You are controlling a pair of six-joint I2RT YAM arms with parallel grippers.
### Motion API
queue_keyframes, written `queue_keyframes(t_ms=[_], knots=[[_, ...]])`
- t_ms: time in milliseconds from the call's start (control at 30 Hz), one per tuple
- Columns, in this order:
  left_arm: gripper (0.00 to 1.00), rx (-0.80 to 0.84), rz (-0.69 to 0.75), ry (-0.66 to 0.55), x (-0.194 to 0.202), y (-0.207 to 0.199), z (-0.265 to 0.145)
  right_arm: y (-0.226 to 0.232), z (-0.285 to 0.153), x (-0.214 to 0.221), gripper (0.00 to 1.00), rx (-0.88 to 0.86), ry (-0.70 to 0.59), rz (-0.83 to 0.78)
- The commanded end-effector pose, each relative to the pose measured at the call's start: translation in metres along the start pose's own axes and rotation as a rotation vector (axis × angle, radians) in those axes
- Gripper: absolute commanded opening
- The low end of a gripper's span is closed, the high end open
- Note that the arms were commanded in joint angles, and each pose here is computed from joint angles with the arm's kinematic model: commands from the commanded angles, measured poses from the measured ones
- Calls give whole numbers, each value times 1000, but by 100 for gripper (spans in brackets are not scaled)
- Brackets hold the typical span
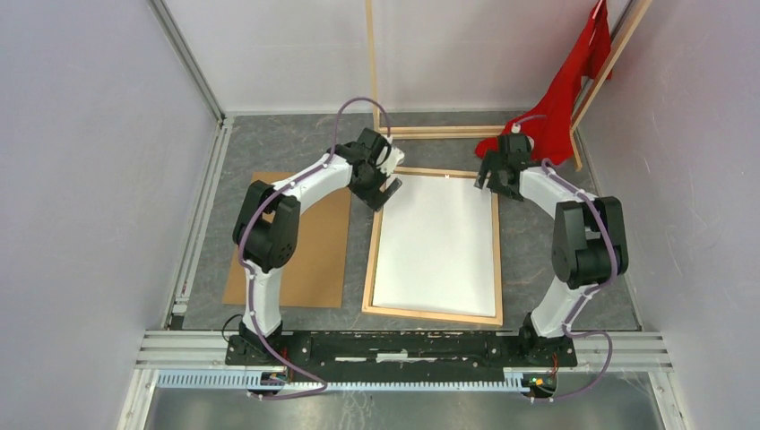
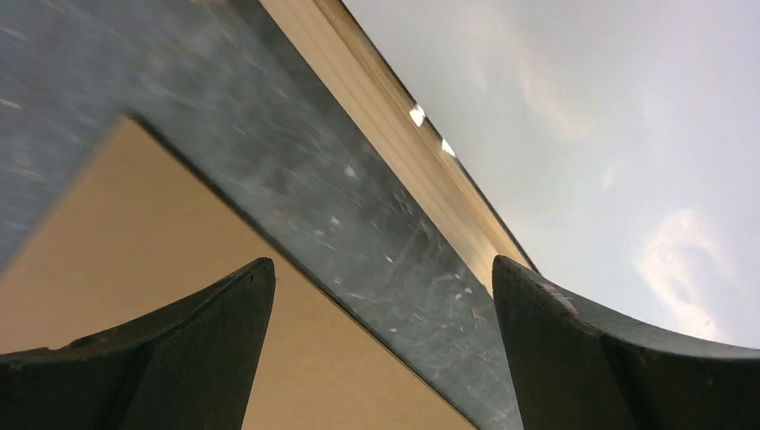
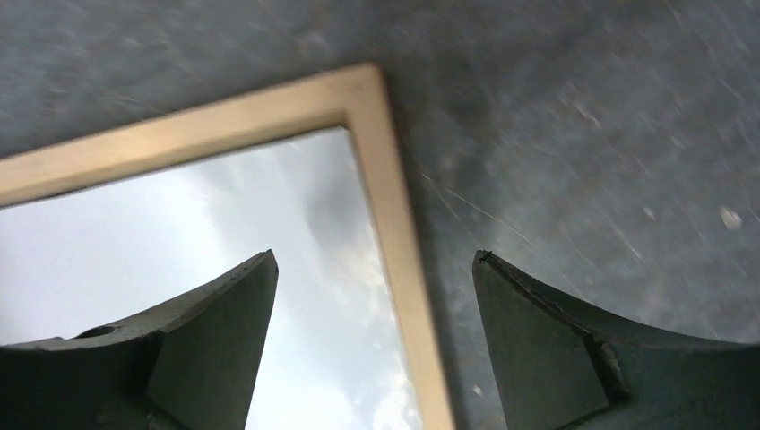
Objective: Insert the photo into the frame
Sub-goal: Adjust the photo frame item on the photo frame, then pick up the photo frame from the center of the board.
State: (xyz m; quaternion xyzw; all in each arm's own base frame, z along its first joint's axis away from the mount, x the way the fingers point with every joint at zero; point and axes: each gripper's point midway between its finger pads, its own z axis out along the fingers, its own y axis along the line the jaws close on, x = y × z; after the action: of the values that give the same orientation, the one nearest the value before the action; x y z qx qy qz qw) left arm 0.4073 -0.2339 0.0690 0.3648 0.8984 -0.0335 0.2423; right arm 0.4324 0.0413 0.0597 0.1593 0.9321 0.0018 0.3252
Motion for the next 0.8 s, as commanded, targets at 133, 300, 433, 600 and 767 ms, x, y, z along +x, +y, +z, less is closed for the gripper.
queue_keyframes(t_ms=[133,300,433,600,767], knots=[[93,76,-39,31,19,-17,21,-27,-5,54,93,17,56,50],[87,86,-45,71,33,-21,37,3,-13,101,93,-206,194,82],[78,121,-49,84,41,-28,42,19,-34,116,93,-338,221,114],[67,223,-77,56,26,-32,21,9,-47,115,93,-328,203,108],[71,255,-124,-31,-5,-1,-17,-18,-45,122,95,-259,205,120]])
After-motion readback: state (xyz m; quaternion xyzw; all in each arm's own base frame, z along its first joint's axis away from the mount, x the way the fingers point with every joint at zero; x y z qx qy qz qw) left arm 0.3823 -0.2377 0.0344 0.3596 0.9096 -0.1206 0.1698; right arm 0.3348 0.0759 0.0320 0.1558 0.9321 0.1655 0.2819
